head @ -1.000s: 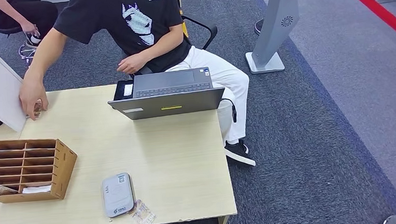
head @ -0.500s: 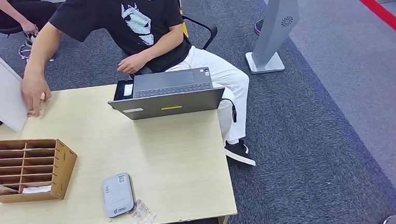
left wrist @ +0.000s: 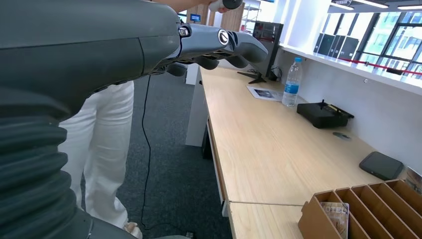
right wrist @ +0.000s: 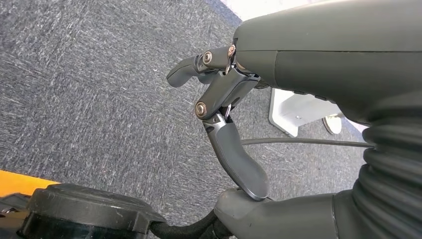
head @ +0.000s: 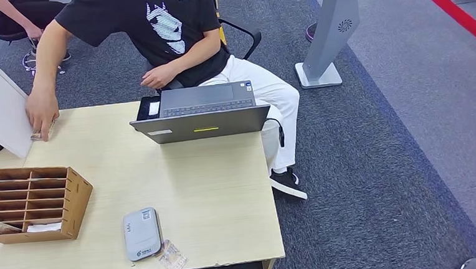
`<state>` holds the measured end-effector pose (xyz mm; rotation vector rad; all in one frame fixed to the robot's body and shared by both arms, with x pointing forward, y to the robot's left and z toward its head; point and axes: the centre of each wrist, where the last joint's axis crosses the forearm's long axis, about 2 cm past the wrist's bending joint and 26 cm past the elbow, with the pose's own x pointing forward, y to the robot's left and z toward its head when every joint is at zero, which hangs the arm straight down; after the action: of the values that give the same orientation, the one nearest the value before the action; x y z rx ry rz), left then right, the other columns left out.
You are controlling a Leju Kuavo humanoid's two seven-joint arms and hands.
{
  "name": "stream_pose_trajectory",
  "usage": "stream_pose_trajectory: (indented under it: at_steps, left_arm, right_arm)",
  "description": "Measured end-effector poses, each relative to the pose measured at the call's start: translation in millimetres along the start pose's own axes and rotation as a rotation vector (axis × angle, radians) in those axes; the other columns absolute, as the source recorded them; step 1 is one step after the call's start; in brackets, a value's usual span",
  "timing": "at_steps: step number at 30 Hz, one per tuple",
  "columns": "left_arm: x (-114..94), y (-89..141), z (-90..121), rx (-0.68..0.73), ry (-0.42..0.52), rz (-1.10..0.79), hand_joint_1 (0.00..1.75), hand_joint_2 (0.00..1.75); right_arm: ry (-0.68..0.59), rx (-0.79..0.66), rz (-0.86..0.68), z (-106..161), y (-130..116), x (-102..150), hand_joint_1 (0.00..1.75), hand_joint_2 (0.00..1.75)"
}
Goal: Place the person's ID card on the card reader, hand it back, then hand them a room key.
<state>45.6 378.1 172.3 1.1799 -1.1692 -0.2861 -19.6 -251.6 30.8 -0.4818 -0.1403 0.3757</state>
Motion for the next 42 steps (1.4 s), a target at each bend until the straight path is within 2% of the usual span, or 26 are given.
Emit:
stream_pose_trajectory:
  at_steps: [23, 42]
  left_arm:
    - [-0.8, 0.4, 1.1, 0.000, 0.003, 0.001, 0.00, 1.75]
    - [-4.3, 1.5, 6.3, -0.018, 0.040, -0.005, 0.00, 1.75]
  right_arm:
    - [0.001, -0.004, -0.002, -0.7, -1.1, -1.0, 0.00, 1.75]
    - [-0.002, 0.005, 0.004, -1.7, -2.1, 0.0, 0.00, 1.75]
